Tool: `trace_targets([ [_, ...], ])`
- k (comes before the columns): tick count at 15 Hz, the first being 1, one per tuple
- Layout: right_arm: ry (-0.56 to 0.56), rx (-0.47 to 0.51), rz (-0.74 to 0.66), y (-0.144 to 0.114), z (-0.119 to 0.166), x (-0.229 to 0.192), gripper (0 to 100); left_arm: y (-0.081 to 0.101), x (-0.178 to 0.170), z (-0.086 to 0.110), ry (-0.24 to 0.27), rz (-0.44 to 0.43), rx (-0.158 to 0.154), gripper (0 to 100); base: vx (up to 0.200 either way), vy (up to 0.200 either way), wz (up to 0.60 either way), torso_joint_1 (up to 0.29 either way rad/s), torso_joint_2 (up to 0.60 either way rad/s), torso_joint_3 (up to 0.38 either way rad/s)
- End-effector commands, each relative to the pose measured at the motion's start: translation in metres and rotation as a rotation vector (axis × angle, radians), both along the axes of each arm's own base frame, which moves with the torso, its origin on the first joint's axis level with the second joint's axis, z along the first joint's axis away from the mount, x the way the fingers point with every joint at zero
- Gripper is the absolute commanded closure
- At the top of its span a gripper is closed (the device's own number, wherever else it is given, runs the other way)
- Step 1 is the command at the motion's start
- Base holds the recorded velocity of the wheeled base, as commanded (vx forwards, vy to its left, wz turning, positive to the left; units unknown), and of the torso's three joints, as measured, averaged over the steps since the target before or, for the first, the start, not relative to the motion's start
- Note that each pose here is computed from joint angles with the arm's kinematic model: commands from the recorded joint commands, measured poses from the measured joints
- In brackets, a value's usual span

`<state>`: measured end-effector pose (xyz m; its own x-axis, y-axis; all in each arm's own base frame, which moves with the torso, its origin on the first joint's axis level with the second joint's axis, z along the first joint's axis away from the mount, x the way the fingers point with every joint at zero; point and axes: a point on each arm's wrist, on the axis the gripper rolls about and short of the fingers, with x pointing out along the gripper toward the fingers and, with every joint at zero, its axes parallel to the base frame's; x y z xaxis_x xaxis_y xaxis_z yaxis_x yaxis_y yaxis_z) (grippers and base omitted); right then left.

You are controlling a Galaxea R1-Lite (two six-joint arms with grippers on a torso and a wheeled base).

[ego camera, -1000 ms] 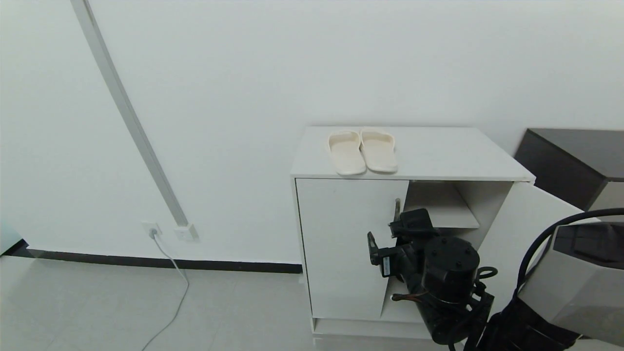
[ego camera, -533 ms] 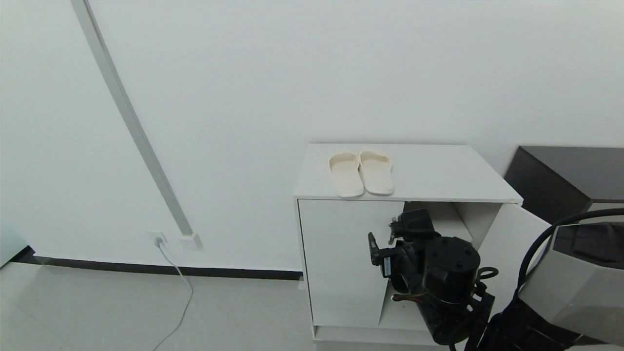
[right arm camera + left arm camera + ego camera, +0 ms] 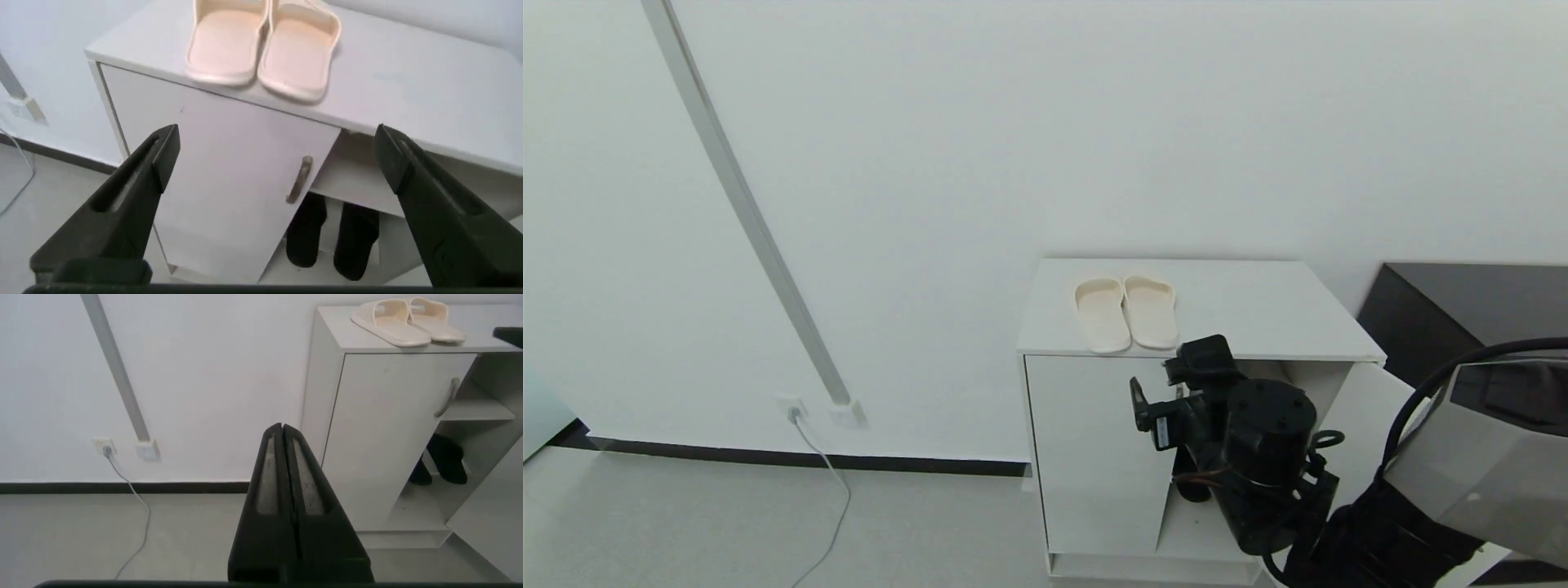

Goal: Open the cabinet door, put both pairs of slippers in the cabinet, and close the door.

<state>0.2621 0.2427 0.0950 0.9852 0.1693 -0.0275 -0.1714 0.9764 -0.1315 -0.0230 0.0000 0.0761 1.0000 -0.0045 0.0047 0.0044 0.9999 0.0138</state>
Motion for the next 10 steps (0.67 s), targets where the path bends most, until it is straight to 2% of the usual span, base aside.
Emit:
trace_targets([
  [1,0.006,0.058,0.005,0.01,0.024,0.007,0,0.0,0.0,0.0,0.002,0.0,0.0,100,0.0,0.0,0.0,0.105,-0.26,-0.119],
  [3,0.094,0.098,0.004,0.015,0.036,0.008,0,0.0,0.0,0.0,0.002,0.0,0.0,100,0.0,0.0,0.0,0.025,-0.04,-0.023],
  [6,0.15,0.151,0.006,0.027,0.056,0.013,0,0.0,0.0,0.0,0.002,0.0,0.014,100,0.0,0.0,0.0,0.0,0.0,0.0],
  [8,0.179,0.144,0.002,0.032,0.045,0.016,0,0.0,0.0,0.0,0.002,0.001,-0.005,100,0.0,0.0,0.0,0.0,0.0,0.0],
  [9,0.187,0.149,-0.001,0.034,0.041,0.018,0,0.0,0.0,0.0,0.002,0.006,0.005,100,0.0,0.0,0.0,0.0,0.0,0.0],
  [10,0.188,0.15,-0.003,0.033,0.04,0.019,0,0.0,0.0,0.0,0.002,0.006,0.0,100,0.0,0.0,0.0,0.0,0.0,0.0],
])
